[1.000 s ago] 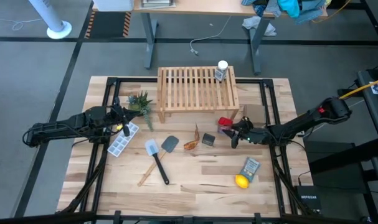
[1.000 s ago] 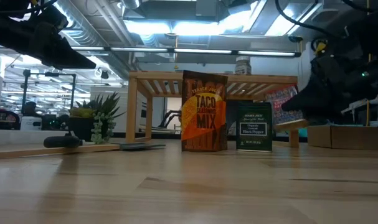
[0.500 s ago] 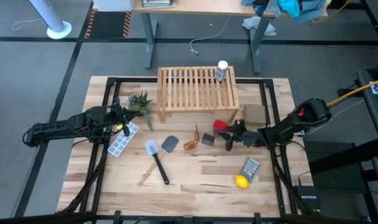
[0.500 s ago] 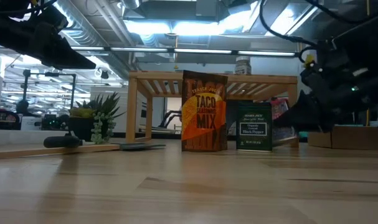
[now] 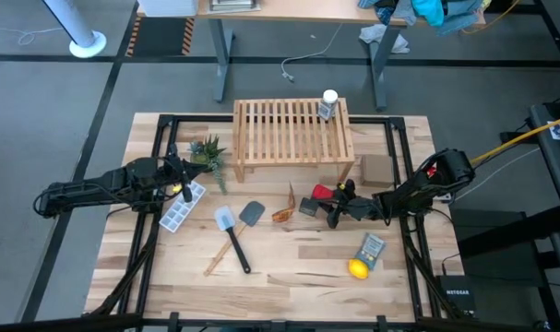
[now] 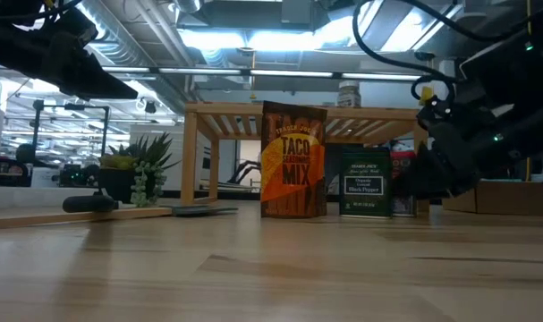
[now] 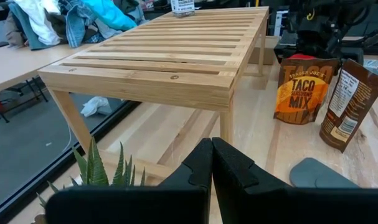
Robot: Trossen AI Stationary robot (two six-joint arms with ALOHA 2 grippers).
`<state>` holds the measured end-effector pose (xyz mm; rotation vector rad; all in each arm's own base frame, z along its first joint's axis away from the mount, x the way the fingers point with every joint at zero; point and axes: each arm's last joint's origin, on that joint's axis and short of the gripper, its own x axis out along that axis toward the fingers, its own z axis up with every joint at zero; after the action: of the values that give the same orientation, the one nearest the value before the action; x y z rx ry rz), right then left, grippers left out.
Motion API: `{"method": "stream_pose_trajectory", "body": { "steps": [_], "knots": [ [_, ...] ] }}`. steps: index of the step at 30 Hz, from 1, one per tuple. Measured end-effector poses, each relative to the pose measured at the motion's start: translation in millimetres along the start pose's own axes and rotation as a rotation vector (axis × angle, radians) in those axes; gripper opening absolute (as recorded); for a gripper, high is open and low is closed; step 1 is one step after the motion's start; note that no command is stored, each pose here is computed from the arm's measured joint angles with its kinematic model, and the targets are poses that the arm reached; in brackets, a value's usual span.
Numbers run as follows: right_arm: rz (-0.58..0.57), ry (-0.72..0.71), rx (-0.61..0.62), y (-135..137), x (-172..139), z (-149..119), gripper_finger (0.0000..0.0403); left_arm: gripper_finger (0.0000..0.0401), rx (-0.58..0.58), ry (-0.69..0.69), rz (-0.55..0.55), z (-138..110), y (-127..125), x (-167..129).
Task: Shelf spices
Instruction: Remove the red seasoning can from the shelf
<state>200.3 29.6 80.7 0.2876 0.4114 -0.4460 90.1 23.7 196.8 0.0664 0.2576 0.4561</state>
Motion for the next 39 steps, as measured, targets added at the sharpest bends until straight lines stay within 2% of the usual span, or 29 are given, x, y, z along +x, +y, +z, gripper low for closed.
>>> {"method": "stream_pose_trajectory", "body": {
  "steps": [19, 30, 39],
  "knots": [
    [0.010, -0.076, -0.030, 2.9, -1.0, 8.1, 0.0227, 0.0004, -0.005, 0.000, 0.000, 0.0, 0.0, 0.0],
    [0.043, -0.150, -0.030, 6.3, -9.8, 25.1, 0.0227, 0.0004, -0.011, 0.000, 0.000, 0.0, 0.0, 0.0],
    [0.007, -0.070, -0.052, 2.1, -9.3, 17.1, 0.0227, 0.0004, -0.018, 0.001, 0.000, -0.1, 0.0, 0.0]
  ]
}}
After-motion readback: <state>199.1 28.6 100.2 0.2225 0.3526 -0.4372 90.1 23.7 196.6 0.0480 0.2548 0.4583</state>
